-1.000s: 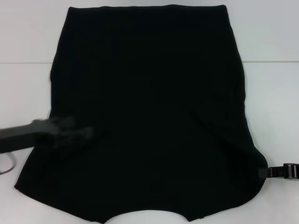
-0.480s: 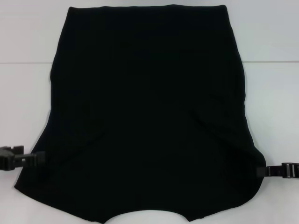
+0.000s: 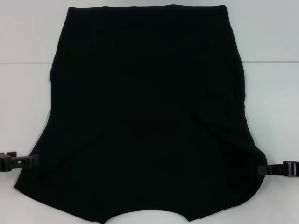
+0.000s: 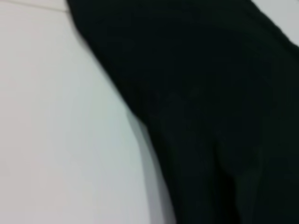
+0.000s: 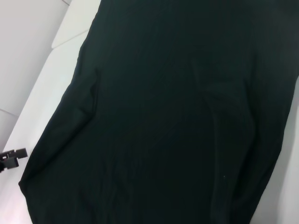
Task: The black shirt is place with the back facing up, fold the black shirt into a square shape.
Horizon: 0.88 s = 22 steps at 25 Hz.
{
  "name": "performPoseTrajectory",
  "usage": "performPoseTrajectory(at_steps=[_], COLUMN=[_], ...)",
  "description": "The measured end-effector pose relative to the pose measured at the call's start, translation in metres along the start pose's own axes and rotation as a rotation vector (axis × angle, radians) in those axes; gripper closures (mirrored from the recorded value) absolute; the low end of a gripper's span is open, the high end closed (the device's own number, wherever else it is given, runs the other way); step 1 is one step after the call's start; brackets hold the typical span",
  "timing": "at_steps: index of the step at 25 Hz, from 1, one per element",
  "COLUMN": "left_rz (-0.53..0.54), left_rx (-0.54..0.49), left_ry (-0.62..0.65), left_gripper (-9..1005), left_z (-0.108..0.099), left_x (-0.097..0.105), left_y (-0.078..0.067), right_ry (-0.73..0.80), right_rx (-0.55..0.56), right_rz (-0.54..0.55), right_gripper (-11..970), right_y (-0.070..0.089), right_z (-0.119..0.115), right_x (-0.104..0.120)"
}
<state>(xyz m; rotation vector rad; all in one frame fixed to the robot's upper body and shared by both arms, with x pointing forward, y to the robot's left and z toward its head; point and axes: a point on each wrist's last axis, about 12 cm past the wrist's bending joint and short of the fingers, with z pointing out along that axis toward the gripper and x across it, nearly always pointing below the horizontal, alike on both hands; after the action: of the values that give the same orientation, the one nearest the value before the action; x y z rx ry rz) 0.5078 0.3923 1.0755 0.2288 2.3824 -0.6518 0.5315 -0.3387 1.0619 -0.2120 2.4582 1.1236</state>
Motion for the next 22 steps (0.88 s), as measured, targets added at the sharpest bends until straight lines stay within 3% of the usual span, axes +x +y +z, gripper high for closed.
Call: performPoseTrajectory(at_steps=[22], left_rz=[0.067], left_rx=[0.116], left_ry=[0.142], left_gripper=[119], left_z=[0.003], left_x=[0.002], left_y=[-0.017], right_ry=[-0.009], right_rx=[0.0], right_rz=[0.007], right_gripper=[929], right_y=[-0.001], right_z=[-0.002], right_x=[0.001])
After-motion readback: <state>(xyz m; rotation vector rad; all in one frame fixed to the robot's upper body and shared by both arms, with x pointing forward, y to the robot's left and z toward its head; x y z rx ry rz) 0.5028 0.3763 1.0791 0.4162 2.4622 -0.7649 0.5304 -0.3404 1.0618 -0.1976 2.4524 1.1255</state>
